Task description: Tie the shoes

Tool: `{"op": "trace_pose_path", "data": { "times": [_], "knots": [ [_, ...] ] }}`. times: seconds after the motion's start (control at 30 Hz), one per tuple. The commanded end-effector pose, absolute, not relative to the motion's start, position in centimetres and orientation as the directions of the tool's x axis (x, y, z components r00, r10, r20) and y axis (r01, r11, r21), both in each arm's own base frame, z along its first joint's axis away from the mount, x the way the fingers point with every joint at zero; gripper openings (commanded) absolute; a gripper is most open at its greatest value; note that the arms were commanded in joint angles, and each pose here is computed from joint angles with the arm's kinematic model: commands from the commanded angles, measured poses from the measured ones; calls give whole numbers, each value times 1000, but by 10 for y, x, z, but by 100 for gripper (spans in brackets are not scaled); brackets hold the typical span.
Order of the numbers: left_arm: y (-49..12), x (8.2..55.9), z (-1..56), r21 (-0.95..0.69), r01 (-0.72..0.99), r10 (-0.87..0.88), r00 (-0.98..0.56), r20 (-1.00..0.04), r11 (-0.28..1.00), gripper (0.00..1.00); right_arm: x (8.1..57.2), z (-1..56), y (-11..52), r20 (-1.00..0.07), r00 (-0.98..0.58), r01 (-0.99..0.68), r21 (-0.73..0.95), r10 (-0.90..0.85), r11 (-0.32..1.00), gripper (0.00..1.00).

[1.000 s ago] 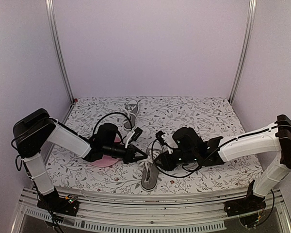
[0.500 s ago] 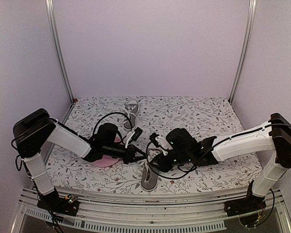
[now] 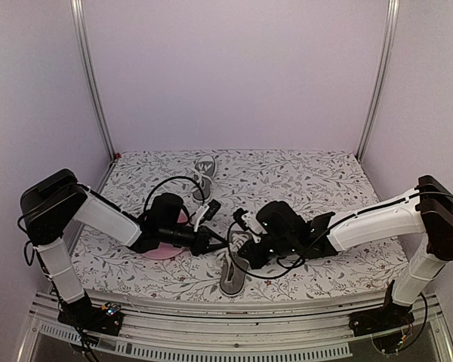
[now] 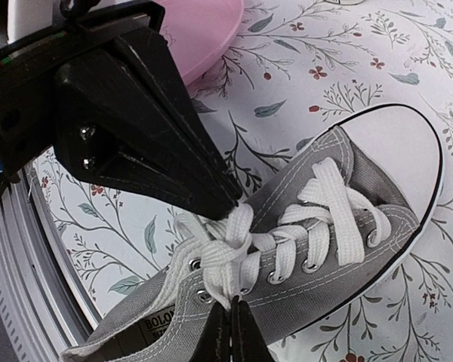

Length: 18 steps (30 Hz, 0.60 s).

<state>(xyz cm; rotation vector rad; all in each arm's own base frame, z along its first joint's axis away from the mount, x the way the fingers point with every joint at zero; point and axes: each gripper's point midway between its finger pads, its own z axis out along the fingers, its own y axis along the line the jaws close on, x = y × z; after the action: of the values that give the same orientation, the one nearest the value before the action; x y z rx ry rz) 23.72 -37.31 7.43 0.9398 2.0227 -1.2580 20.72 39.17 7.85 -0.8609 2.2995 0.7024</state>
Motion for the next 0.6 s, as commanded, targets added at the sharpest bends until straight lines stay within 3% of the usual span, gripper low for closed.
{"op": "trace_pose_path", "data": {
  "times": [0.0,0.27,0.47,0.57],
  "knots": [
    [-370,239,72,-490,796,254,-586,-769,355,0,204,81,386,-666,-632,-698,268,-396,664,2],
    [-362,244,68,-470,780,246,-593,-767,413,0,196,76,377,-645,-653,-689,287,-397,666,2],
    [-365,239,74,-478,795,248,-582,-774,375,0,196,78,377,-650,-653,-687,292,-390,665,2],
    [-368,235,81,-482,812,242,-566,-788,330,13,197,81,381,-657,-649,-690,296,-384,660,2]
  ]
}}
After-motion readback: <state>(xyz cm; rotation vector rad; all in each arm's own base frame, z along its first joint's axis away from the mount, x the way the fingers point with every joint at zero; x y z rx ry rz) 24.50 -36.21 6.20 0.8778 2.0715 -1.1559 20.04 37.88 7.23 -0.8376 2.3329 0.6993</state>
